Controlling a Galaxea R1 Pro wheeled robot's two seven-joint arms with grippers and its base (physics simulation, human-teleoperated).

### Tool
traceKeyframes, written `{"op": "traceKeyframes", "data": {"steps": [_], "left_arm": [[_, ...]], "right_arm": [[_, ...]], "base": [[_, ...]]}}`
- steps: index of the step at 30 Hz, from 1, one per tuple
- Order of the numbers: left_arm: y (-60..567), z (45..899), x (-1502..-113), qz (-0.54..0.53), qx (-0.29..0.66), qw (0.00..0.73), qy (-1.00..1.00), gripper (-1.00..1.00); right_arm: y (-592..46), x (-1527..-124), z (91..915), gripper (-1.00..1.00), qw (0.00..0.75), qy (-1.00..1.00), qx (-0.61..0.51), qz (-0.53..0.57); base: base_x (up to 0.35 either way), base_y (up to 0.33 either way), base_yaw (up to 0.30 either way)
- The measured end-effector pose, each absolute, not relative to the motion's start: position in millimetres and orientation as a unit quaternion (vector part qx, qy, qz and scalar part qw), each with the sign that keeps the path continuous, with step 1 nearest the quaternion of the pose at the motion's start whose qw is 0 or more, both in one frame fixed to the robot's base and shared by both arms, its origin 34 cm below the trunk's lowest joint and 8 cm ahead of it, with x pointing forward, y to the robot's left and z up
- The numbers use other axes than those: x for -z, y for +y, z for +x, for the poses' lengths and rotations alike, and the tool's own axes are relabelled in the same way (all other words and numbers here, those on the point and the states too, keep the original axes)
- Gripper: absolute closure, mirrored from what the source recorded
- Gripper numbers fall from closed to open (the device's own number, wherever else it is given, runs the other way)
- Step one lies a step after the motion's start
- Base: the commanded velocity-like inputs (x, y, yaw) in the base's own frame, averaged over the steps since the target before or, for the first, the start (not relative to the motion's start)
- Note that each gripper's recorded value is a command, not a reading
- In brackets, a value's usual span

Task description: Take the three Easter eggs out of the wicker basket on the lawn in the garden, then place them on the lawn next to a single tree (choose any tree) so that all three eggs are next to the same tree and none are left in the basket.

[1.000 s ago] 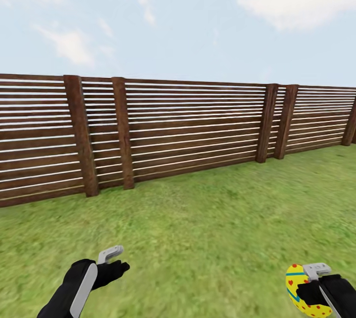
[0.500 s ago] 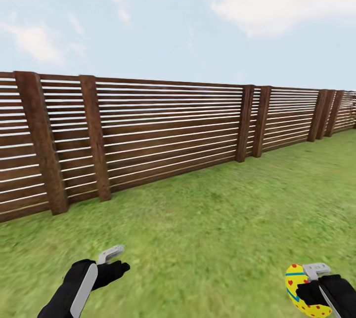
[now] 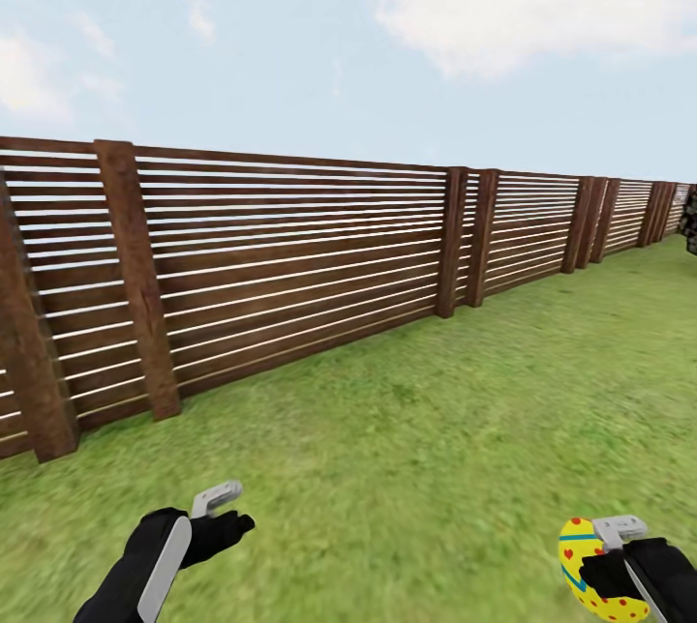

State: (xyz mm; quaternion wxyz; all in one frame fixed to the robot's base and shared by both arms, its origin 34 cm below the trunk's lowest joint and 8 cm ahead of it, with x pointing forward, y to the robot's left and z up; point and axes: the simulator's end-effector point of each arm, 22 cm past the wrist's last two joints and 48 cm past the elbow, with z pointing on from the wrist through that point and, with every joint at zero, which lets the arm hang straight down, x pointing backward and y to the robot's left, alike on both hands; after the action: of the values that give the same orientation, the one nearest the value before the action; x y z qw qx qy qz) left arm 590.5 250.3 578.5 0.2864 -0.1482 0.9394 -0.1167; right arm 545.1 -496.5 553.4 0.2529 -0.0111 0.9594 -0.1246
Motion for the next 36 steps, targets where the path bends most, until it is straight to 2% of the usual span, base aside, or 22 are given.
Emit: {"op": "traceKeyframes", "data": {"steps": [13, 36], "left_arm": [[250.1, 590.5, -578.7, -0.148, 0.117, 0.287, 0.939, -1.00], [246.1, 592.0, -586.5, -0.146, 0.121, 0.294, 0.937, -1.00]], "right_arm": [[-496.3, -553.5, 545.1, 1.00, 0.253, 0.959, 0.124, -0.011], [-497.7, -562.0, 547.0, 1.00, 0.262, 0.957, 0.125, -0.008]], "base": [[0.249, 0.261, -0.007], [0.294, 0.192, -0.248]]}}
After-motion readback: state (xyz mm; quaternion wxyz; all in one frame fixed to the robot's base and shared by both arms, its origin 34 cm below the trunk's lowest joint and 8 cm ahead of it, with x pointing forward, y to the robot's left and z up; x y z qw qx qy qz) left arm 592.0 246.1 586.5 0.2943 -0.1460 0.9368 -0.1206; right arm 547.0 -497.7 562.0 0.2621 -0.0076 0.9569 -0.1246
